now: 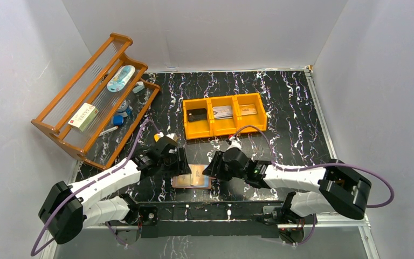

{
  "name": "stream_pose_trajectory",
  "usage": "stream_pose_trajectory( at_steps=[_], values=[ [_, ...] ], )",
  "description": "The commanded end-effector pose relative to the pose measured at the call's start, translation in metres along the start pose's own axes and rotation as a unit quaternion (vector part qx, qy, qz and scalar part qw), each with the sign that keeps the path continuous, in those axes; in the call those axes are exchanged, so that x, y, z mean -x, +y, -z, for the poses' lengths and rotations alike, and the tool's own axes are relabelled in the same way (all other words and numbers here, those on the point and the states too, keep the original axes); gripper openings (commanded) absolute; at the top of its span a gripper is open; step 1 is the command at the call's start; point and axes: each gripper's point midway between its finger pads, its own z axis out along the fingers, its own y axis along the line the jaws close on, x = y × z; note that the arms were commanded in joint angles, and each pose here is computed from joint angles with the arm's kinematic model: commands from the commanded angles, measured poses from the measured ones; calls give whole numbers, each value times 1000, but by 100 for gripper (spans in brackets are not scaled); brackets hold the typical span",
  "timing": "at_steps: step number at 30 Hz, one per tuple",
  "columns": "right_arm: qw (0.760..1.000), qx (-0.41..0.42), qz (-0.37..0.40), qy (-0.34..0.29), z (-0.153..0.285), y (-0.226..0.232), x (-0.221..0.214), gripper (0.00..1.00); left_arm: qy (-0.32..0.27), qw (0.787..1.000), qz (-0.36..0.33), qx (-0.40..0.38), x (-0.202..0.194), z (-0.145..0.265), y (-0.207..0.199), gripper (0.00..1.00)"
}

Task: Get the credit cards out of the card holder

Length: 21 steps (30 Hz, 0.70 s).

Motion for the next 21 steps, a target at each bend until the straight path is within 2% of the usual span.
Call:
stream_pose_trajectory(
  at_steps=[1,10,21],
  values=[
    [998,59,8,4,-5,40,7,54,-16,1000,12,-18,14,10,-5,61],
    [998,61,17,24,-24,47,8,51,-1,996,38,-84,13,8,-12,62],
    [998,-19,-12,65,-44,-9,-14,50,14,992,24,-119,8,2,-23,63]
  ],
)
